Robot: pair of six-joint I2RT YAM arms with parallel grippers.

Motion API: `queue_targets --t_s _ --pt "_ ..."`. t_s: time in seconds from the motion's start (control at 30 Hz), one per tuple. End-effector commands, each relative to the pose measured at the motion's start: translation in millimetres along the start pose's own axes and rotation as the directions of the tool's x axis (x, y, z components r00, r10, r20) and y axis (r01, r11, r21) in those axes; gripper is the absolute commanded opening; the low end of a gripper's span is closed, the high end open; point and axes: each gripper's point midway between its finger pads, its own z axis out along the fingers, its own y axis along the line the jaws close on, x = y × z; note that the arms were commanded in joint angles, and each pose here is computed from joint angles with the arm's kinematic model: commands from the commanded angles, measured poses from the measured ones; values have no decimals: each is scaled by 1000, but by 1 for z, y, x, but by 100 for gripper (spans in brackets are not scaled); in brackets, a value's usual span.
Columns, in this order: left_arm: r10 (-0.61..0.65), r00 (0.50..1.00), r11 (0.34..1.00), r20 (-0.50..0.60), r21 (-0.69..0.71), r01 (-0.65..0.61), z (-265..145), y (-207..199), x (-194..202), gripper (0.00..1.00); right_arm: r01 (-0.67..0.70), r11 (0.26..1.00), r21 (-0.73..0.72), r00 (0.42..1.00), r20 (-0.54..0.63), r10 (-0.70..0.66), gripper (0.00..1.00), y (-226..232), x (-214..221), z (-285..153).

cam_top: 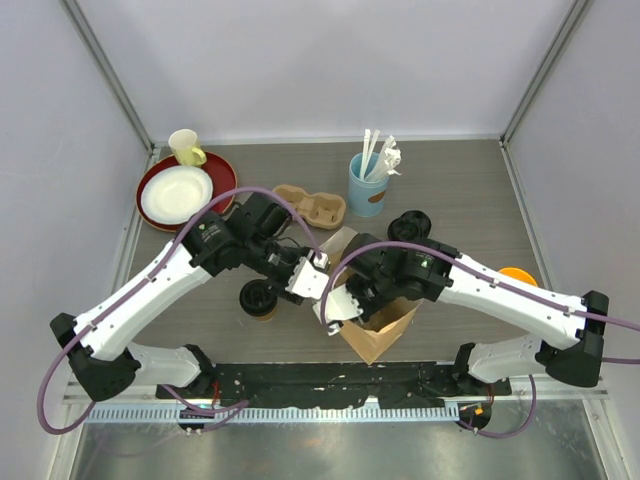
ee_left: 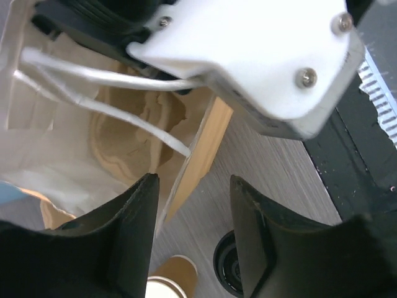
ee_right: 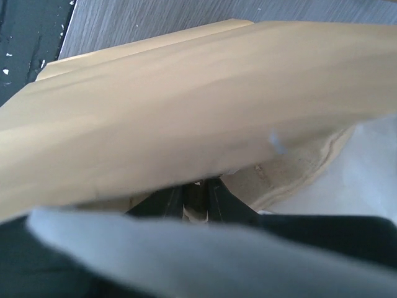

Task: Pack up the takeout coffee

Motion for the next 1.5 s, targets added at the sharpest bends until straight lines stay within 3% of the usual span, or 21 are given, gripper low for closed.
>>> queue_targets --t_s 0.0,0.13,0.33,0.5,0.57,0.6,0.67,0.7,0.77,0.8,0.83,0.9,1.0,1.07,1.13,1.2,1.37,1.4,1.47 --pt "-6 1000 991 7 -132 7 -13 27 -12 59 -6 999 40 1000 18 6 1 -2 1 0" --pt "-51 999 977 -6 -206 49 -26 34 -14 71 -4 1000 21 1000 9 4 1 2 4 9" --pt "-176 979 949 101 -249 196 -47 27 -33 82 -19 999 -33 1000 -5 18 1 9 7 21" --pt "-344 910 856 233 -320 406 -69 37 -35 87 -20 998 -59 1000 -4 20 1 13 9 31" --pt "-428 849 787 310 -335 518 -75 45 -34 91 -25 998 -64 1000 -1 25 1 11 9 32" --pt "-520 748 678 412 -334 655 -85 60 -35 92 -25 997 -69 1000 -5 25 1 11 9 34" --pt "-586 635 556 504 -319 767 -97 77 -31 92 -21 998 -58 1000 -2 21 1 8 8 31" --pt "-641 537 471 548 -272 839 -95 88 -31 90 -18 999 -48 1000 2 18 1 5 8 29" --pt "-658 480 392 580 -280 876 -100 103 -29 83 -14 999 -49 1000 1 14 1 4 7 28" --pt "-692 416 324 589 -261 909 -95 112 -23 81 -14 998 -57 1000 0 14 1 5 7 30" --pt "-699 389 271 600 -281 921 -96 121 -16 78 -18 998 -64 1000 -3 18 1 5 7 31" --pt "-752 342 219 563 -276 936 -79 128 1 75 -28 996 -82 1000 -11 27 1 7 8 34" --pt "-774 388 246 500 -328 912 -69 131 7 74 -40 993 -109 999 -32 37 1 10 10 36" --pt "-765 451 310 459 -351 884 -61 132 1 75 -40 995 -91 998 -54 36 1 4 13 33" --pt "-782 461 328 419 -352 877 -53 126 2 75 -47 996 -81 997 -71 41 1 -2 17 32" --pt "-783 503 354 366 -403 844 -47 120 10 75 -45 995 -90 997 -73 38 1 -5 18 37" --pt "-803 509 358 310 -432 828 -29 116 25 72 -32 993 -111 997 -73 24 1 -4 18 50" --pt "-798 529 376 288 -449 811 -28 114 27 71 -32 993 -109 998 -64 25 1 -4 16 49" --pt "-806 538 385 246 -473 793 -23 106 33 63 -26 994 -107 999 -47 21 1 -4 12 47"
